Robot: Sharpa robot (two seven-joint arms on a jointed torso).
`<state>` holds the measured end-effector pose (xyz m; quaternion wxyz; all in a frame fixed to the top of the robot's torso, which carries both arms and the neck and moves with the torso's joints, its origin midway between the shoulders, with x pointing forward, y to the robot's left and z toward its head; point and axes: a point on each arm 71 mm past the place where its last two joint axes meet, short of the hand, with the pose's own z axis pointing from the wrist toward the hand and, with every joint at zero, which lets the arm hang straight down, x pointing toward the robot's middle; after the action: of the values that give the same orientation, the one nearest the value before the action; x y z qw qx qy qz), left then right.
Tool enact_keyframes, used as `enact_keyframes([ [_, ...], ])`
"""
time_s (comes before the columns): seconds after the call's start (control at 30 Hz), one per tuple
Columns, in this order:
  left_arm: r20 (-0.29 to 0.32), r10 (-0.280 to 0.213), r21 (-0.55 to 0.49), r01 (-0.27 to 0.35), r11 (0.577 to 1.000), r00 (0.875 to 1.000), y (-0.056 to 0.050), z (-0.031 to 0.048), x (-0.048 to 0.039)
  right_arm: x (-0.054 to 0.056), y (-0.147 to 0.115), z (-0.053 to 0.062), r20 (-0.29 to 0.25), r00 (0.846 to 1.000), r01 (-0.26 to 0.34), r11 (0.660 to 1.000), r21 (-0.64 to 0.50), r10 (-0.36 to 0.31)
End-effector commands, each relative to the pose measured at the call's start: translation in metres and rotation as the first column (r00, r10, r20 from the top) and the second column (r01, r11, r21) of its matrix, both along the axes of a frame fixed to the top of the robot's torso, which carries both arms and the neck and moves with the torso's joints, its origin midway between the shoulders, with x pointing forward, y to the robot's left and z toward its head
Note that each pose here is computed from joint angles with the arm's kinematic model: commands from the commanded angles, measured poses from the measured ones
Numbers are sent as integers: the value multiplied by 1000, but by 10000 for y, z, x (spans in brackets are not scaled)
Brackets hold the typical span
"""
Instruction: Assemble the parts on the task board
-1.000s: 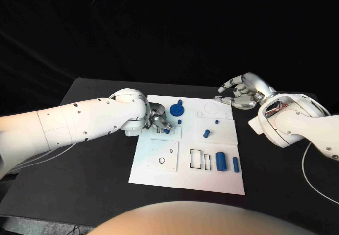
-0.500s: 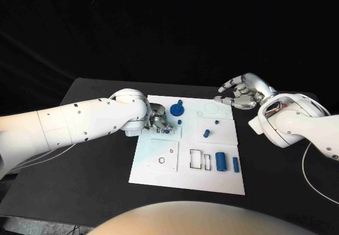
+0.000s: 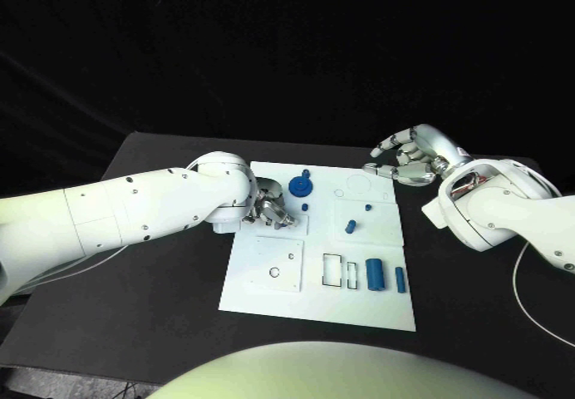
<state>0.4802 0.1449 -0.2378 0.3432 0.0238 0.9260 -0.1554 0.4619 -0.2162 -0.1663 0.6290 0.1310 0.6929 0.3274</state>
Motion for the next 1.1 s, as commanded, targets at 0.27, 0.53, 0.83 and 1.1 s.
enact_keyframes([
  [0.27, -20, -13, 19, 13, 1000, 1000, 15, -29, -12, -6, 11, -6, -4, 1000, -13, 1000, -9, 13],
  [0.53, -16, -6, 19, 7, 1000, 1000, 32, -28, 0, -8, 7, -4, -1, 1000, -13, 1000, -12, 13],
  [0.83, -8, 1, 17, -1, 1000, 1000, 50, -14, 15, -8, 5, -4, 0, 1000, -13, 1000, -12, 13],
  [1.1, -1, 11, 17, -11, 1000, 1000, 89, 7, 41, -8, 4, -4, 0, 1000, -13, 1000, -13, 13],
])
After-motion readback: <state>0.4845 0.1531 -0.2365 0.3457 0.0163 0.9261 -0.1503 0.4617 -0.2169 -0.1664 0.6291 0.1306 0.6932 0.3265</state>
